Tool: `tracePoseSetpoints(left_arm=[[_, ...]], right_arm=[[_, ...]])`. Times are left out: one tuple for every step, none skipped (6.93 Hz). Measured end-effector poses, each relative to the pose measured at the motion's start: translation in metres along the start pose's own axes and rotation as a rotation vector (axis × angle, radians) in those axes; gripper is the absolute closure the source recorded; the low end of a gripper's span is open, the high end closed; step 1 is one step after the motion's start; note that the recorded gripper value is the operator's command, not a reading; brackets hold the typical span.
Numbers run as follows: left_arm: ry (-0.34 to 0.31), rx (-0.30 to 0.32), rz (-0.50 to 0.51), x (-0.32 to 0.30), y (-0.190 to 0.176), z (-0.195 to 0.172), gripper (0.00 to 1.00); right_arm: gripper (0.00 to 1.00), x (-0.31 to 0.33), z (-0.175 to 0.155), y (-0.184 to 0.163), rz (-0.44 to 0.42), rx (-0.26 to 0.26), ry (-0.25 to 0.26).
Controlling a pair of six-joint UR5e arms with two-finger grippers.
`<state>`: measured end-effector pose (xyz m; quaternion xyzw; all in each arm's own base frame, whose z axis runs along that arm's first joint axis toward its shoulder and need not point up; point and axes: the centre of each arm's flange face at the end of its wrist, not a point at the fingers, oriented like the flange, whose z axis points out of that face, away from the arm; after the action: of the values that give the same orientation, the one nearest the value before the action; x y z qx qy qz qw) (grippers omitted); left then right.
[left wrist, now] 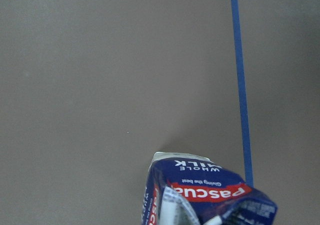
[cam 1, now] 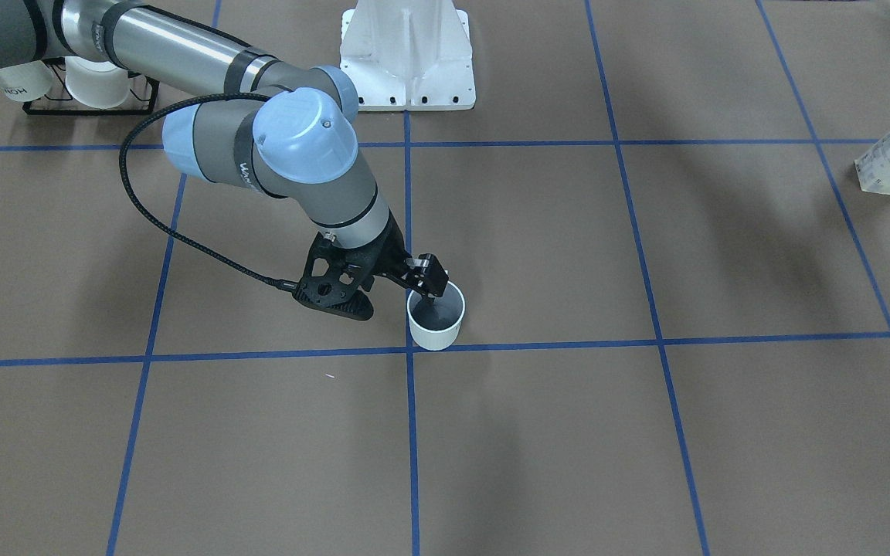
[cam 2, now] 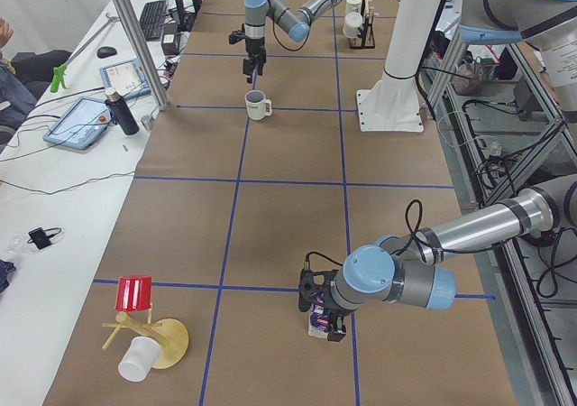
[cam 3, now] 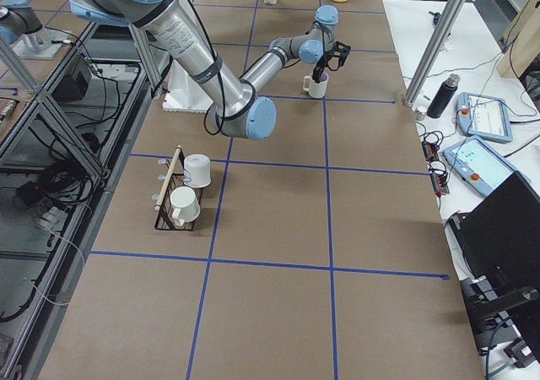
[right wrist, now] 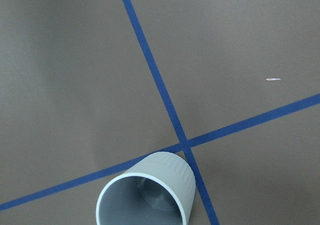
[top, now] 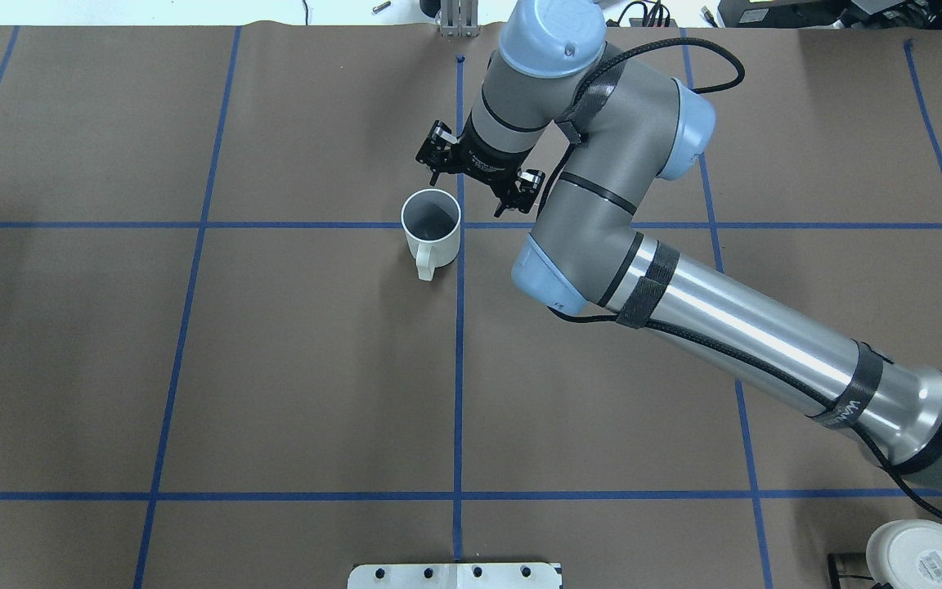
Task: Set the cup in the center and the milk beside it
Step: 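Withdraw the right gripper while the left gripper lifts the milk carton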
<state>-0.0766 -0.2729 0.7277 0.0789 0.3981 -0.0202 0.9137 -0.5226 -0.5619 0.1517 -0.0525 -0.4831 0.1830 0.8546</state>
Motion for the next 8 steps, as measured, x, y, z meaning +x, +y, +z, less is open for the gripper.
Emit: tracePoseSetpoints(left_arm=[[0.009, -0.001, -0.007, 0.001, -0.001, 0.000, 0.62], [0.020, -0.002, -0.017, 0.003, -0.002, 0.001, 1.00], [0.035, 0.000, -0.022, 0.005, -0.003, 0.000, 1.00], [0.056, 0.017, -0.014, 0.015, -0.013, -0.007, 1.00], [0.086, 0.055, -0.003, 0.036, -0.040, -0.022, 1.00], [0.108, 0.092, -0.003, 0.059, -0.078, -0.039, 1.00], [0.123, 0.109, -0.008, 0.086, -0.129, -0.055, 1.00], [0.134, 0.101, -0.021, 0.127, -0.194, -0.072, 1.00]], right_arm=[[0.00, 0.000, -0.001, 0.000, 0.000, 0.000, -0.001], [0.00, 0.001, -0.001, 0.001, -0.001, 0.000, -0.003], [0.00, 0.004, -0.002, 0.001, -0.002, 0.000, -0.004], [0.00, 0.007, -0.008, 0.005, -0.008, -0.001, -0.014], [0.00, 0.016, -0.016, 0.010, -0.014, -0.002, -0.027], [0.00, 0.039, -0.025, 0.010, -0.014, 0.003, -0.034], [0.00, 0.073, -0.037, 0.001, -0.010, 0.018, -0.036], [0.00, 0.115, -0.054, -0.016, -0.018, 0.041, -0.030]])
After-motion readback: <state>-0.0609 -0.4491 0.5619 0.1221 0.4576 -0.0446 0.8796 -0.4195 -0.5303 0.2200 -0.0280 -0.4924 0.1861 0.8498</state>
